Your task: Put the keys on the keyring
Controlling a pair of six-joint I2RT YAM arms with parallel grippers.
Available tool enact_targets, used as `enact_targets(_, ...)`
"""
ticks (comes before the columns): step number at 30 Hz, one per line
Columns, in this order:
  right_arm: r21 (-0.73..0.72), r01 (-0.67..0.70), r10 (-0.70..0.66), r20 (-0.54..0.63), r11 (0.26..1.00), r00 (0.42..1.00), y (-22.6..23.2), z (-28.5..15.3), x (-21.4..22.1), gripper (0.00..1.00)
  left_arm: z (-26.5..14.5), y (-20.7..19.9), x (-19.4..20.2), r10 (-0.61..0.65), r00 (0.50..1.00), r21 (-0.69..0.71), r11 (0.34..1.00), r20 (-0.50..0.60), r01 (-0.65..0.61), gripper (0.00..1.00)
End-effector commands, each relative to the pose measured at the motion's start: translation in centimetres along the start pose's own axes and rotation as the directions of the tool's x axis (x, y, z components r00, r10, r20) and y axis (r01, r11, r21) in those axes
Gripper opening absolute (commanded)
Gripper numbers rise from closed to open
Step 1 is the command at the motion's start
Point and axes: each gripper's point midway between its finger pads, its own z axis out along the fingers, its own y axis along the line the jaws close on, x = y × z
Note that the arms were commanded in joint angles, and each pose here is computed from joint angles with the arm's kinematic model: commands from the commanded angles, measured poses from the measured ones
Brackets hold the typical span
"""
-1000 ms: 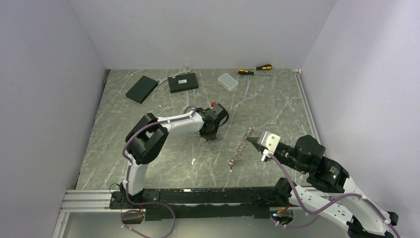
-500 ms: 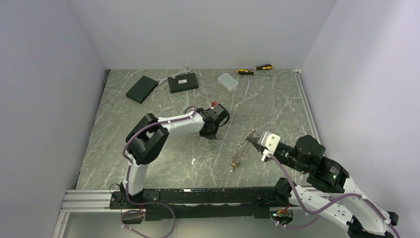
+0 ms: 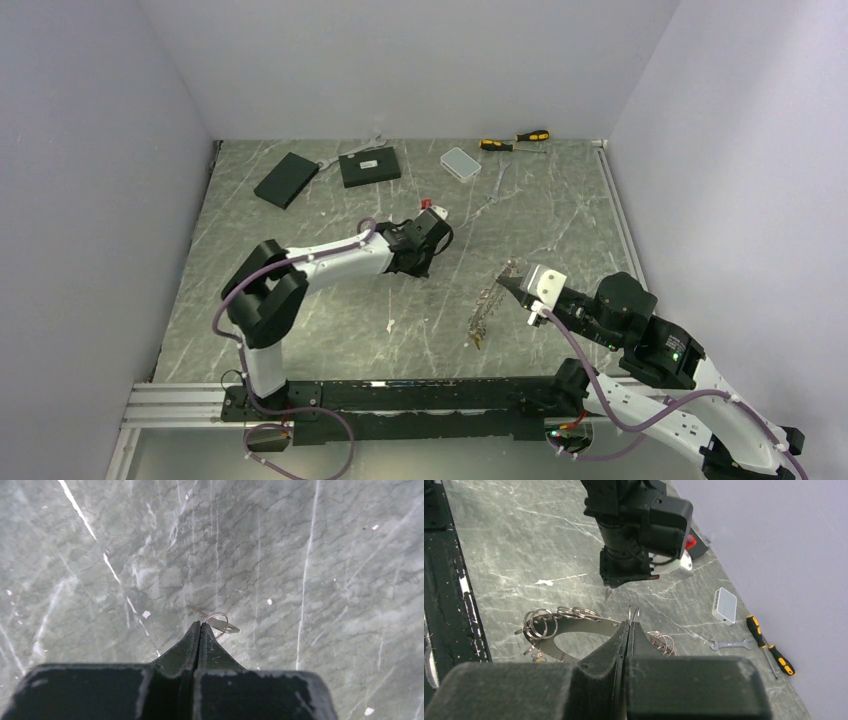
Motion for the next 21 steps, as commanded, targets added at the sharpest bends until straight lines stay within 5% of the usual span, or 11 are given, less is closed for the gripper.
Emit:
enact_targets(1, 0.037, -0.011, 0.008, 0.094, 0.999, 0.996, -1.1, -0.6, -2.8, 0.00, -3.2, -0.1, -3.4, 0.024, 0.985, 0.048, 0.998, 0.173, -0.032, 0.00)
enact_targets(15, 0.000, -0.021, 0.021, 0.108, 1.000, 0.994, -0.7, 0.6, -3.4, 0.00, -10.9, -0.8, -6.4, 0.151, 0.833, 0.151, 0.951, 0.532, -0.269, 0.00)
enact_targets(21, -0.015, -0.026, 0.028, 0.101, 1.000, 0.994, -0.6, 1.4, -3.4, 0.00, -14.3, -0.7, -7.2, 0.184, 0.714, 0.140, 0.919, 0.676, -0.369, 0.00)
